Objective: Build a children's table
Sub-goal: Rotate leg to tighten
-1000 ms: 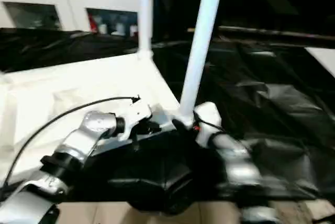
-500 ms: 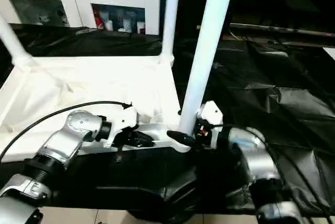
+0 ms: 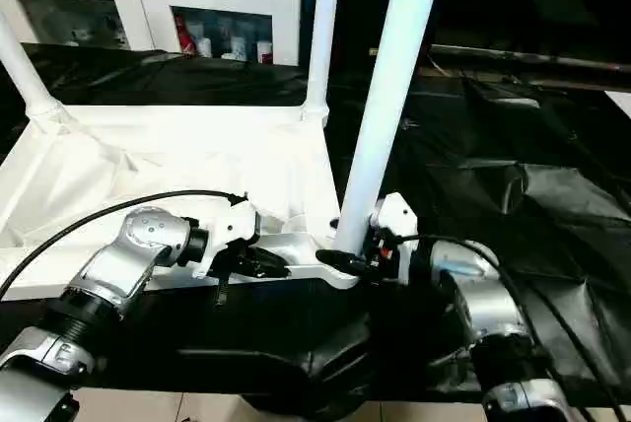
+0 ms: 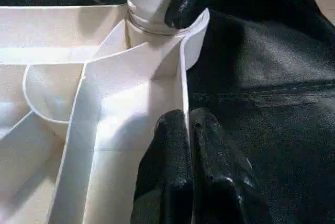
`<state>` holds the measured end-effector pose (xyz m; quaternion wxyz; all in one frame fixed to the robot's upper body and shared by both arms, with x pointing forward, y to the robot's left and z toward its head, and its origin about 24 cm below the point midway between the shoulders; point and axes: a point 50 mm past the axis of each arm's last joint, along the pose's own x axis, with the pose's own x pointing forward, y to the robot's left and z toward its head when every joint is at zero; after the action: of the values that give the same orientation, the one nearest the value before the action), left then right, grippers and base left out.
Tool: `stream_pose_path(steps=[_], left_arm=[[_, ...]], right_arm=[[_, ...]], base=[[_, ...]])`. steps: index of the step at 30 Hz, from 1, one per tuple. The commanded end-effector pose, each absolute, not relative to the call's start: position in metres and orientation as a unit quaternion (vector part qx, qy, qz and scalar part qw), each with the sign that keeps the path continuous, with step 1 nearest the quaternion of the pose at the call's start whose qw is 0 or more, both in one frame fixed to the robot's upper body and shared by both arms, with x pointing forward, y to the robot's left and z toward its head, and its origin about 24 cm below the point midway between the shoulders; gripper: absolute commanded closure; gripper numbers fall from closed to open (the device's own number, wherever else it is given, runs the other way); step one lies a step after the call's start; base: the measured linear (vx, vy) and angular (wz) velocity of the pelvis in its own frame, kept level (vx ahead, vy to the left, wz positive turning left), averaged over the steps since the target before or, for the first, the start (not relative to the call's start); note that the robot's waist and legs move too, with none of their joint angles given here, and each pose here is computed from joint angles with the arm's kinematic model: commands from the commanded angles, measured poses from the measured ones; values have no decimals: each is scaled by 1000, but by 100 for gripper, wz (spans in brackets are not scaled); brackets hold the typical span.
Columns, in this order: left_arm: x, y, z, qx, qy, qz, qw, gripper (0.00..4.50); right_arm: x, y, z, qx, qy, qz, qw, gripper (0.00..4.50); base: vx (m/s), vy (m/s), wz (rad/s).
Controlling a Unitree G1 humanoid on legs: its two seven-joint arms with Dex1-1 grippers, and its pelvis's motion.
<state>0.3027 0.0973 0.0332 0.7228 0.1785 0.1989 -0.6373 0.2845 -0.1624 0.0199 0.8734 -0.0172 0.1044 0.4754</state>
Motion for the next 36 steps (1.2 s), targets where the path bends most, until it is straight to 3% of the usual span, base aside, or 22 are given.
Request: stream_pose_path(steps=[1, 2, 5, 9, 11, 14, 15, 17, 23, 26, 36], left_arm=[[295, 97, -3, 166, 264, -572, 759, 450], [298, 88, -5, 158, 264, -545, 780, 450], [300, 72, -6, 151, 258, -524, 798, 450], [300, 51, -4, 147, 247, -523, 803, 450], [299, 41, -3, 150, 239, -528, 801, 450], [299, 36, -2, 160, 234, -534, 796, 450], [299, 36, -2, 161, 234, -534, 796, 450], [301, 41, -2, 171, 234, -536, 793, 450], [303, 55, -2, 179, 236, -548, 782, 450], [303, 71, 0, 180, 241, -565, 768, 450], [296, 100, 7, 158, 267, -632, 710, 450]], right_arm=[[281, -152, 3, -8, 133, 445, 886, 227], [281, -145, -10, 7, 149, 386, 910, 233], [283, -136, -23, 35, 173, 290, 941, 241], [287, -122, -31, 44, 193, 215, 956, 243], [291, -110, -28, 29, 188, 213, 959, 243], [294, -95, -19, 18, 156, 246, 956, 243], [294, -94, -18, 19, 155, 247, 956, 210], [295, -88, -10, 42, 132, 280, 950, 190], [293, -91, 0, 18, 113, 358, 927, 156], [290, -113, 9, -28, 106, 440, 891, 156], [288, -158, 27, -57, 132, 529, 836, 156]], base=[[0, 0, 0], [0, 0, 0], [-20, 9, 0], [-15, 7, 0], [0, 0, 0], [0, 0, 0], [0, 0, 0], [0, 0, 0], [0, 0, 0], [0, 0, 0], [4, -10, 1]])
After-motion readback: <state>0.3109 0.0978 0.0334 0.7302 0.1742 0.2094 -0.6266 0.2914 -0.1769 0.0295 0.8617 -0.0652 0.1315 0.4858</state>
